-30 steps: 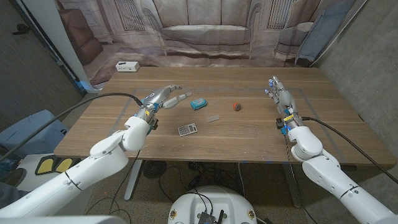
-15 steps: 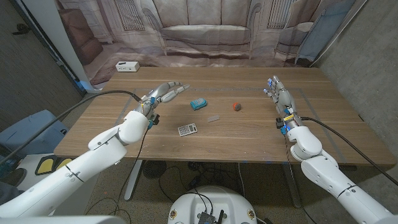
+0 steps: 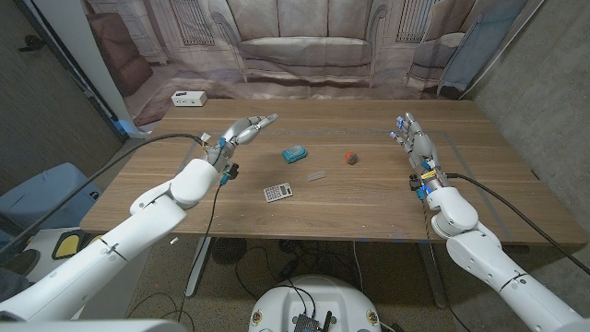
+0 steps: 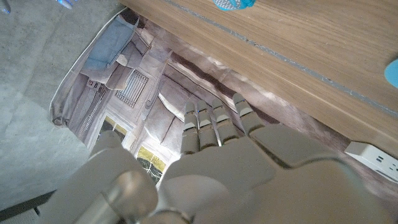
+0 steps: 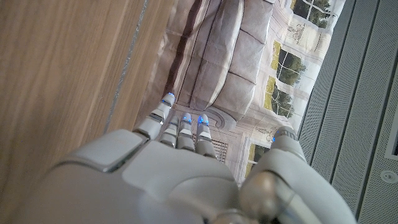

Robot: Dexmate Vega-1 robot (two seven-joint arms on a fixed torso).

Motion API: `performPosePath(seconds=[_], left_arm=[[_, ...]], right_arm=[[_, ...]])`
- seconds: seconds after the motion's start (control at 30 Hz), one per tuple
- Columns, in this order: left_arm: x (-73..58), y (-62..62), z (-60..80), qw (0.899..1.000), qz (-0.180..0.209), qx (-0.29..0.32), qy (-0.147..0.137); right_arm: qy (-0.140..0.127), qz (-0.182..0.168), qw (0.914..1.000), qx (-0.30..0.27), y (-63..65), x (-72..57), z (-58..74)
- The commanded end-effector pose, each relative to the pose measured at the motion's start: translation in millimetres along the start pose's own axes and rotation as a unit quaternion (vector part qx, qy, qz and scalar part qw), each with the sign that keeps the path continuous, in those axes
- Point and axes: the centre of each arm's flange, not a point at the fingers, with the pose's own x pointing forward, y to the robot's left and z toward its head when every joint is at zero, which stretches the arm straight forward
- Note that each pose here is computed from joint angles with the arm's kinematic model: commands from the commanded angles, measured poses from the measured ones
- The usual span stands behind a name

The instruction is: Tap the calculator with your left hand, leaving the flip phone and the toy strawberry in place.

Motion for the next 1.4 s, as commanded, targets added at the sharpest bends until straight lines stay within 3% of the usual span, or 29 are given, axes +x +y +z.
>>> performPosePath(seconds=[0.03, 0.27, 0.43, 0.67, 0.9, 1.07, 1.4], left_arm=[[4.9, -3.2, -1.5, 0.984, 0.013, -0.166, -0.06], [8.7, -6.4, -4.4, 0.976, 0.026, -0.206, -0.072], [17.2, -7.9, -14.1, 0.97, 0.02, -0.23, -0.072], [30.1, -13.3, -29.2, 0.954, 0.007, -0.289, -0.076], [35.5, -12.4, -41.8, 0.946, 0.019, -0.315, -0.073], [36.2, -13.0, -49.5, 0.941, 0.023, -0.33, -0.068], [35.1, -19.4, -67.1, 0.933, 0.023, -0.355, -0.044]], right_arm=[[-0.007, 0.013, 0.9999, -0.001, -13.2, 2.8, 3.1], [-0.009, 0.024, 0.9997, -0.005, -17.7, 3.8, 1.7], [-0.009, 0.018, 0.9997, -0.012, -18.1, 5.1, 1.7], [-0.01, 0.014, 0.9997, -0.019, -14.7, 13.0, 6.5], [-0.003, 0.016, 0.9995, -0.027, -13.5, 19.2, 4.8], [-0.009, 0.014, 0.9997, -0.017, -14.8, 19.1, 0.7], [0.013, 0.027, 0.9995, -0.004, -4.7, 22.6, -15.5]])
